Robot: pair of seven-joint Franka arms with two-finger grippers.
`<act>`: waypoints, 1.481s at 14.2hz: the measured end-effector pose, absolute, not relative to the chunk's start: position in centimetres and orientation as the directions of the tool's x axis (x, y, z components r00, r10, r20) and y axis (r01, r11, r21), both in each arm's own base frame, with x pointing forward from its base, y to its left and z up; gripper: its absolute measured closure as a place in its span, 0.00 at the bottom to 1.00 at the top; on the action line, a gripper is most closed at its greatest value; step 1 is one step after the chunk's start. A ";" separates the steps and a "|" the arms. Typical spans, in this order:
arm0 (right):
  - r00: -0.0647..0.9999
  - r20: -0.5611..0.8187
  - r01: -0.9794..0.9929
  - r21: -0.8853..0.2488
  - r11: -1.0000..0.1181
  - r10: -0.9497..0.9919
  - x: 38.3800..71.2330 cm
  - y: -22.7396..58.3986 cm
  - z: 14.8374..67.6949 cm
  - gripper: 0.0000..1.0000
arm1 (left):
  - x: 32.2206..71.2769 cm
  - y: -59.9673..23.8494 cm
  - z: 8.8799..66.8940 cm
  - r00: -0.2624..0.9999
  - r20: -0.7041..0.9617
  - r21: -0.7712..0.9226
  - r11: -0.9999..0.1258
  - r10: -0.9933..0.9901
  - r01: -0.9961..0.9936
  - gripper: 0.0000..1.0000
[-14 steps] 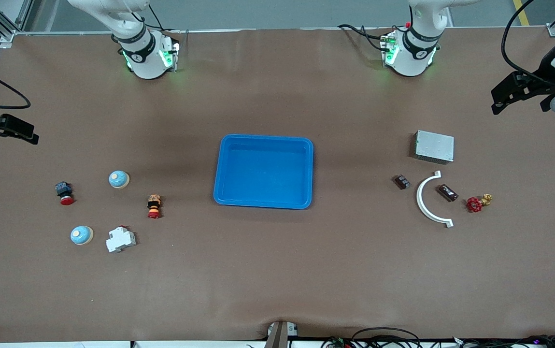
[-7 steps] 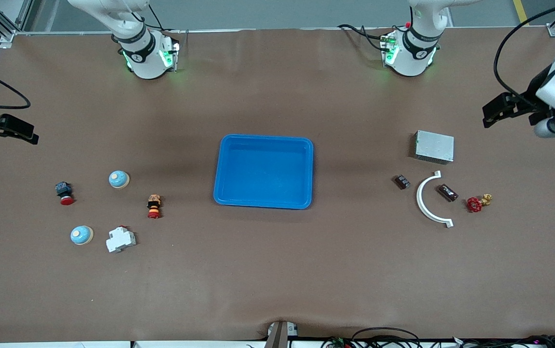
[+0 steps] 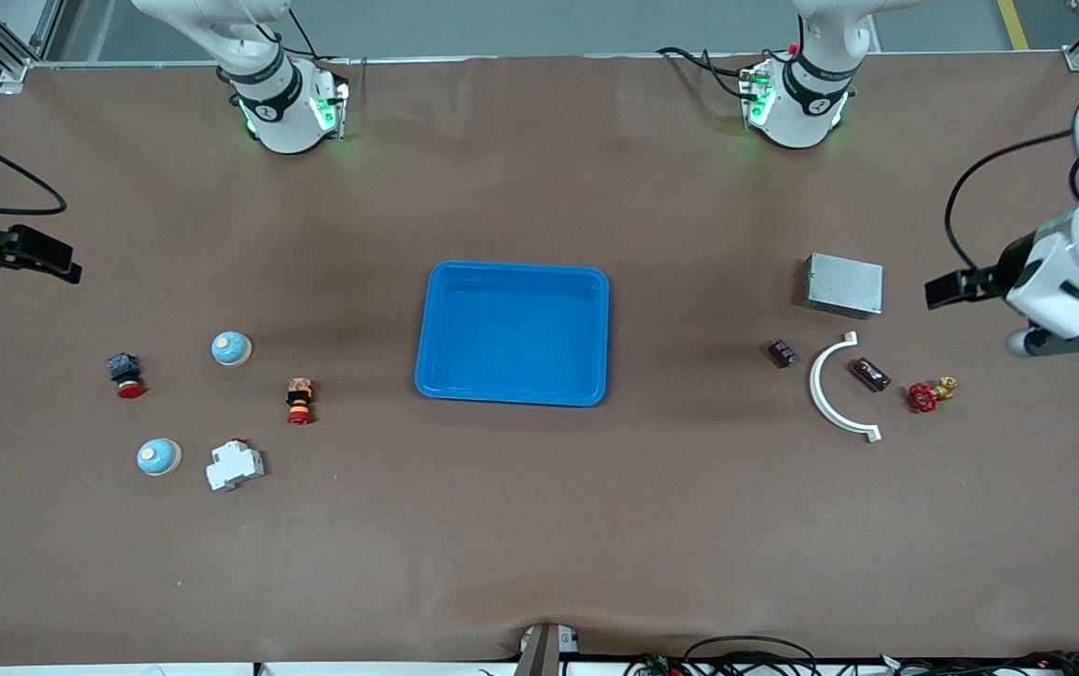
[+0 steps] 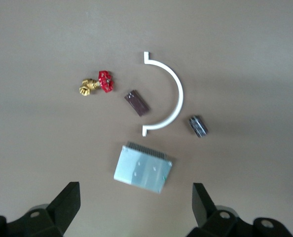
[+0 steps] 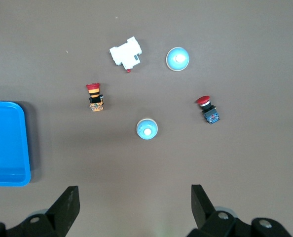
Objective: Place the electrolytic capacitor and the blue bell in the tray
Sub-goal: 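Reach the left gripper to the capacitor while the right gripper reaches the bell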
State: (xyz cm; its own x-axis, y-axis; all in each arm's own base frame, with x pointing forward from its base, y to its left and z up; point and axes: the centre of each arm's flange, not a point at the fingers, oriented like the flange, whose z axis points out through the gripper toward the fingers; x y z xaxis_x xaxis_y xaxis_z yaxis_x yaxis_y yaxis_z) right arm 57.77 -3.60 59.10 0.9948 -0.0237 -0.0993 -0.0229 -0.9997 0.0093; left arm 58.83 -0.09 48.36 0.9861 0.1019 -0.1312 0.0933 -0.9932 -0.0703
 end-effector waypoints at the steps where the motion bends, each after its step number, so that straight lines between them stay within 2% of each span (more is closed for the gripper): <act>1: 0.993 -0.120 -0.017 0.008 -1.000 -0.017 58.3 -3.3 57.8 0.00 | 58.7 1.0 45.7 0.986 -0.121 -0.066 -0.992 0.116 0.109 0.00; 5: 0.971 -0.239 0.018 0.003 -1.000 0.016 61.6 -1.7 49.1 0.00 | 57.5 4.7 37.1 0.979 -0.086 -0.048 -0.983 0.183 0.179 0.00; 8: 0.967 -0.253 0.009 0.005 -1.000 0.008 63.6 -2.3 44.1 0.00 | 57.4 5.5 32.9 0.967 -0.087 -0.036 -0.971 0.238 0.236 0.00; 9: 0.968 -0.250 0.003 0.006 -1.000 0.001 64.0 -2.8 42.8 0.00 | 57.6 5.5 31.7 0.963 -0.086 -0.031 -0.967 0.256 0.254 0.07; 10: 0.970 -0.243 -0.003 0.006 -1.000 -0.004 64.2 -3.2 41.3 0.00 | 57.7 5.4 30.5 0.957 -0.086 -0.027 -0.961 0.275 0.274 0.07; 11: 0.973 -0.229 -0.007 0.007 -1.000 -0.009 64.3 -3.5 39.5 0.00 | 57.8 5.3 29.3 0.953 -0.084 -0.022 -0.956 0.293 0.292 0.11; 12: 0.977 -0.213 -0.010 0.007 -1.000 -0.011 64.1 -3.7 37.5 0.00 | 57.8 5.3 27.9 0.950 -0.080 -0.015 -0.953 0.302 0.302 0.20; 16: 0.982 -0.191 -0.011 0.007 -1.000 -0.012 62.2 -4.1 30.5 0.00 | 56.5 5.5 22.7 0.941 -0.055 0.013 -0.942 0.335 0.336 0.21; 21: 0.969 -0.247 0.009 -0.001 -1.000 0.009 60.5 -5.6 27.2 0.00 | 56.0 6.6 19.7 0.932 -0.066 0.026 -0.933 0.357 0.359 0.24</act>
State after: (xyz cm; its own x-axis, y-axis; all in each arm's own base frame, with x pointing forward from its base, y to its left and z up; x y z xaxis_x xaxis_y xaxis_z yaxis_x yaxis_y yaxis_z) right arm 60.50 -5.59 27.23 0.9691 0.0086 -0.2467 0.0086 -1.0000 -0.0013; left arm 55.99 6.60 19.68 0.9318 0.3568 -0.0659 0.3591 -0.9330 0.0258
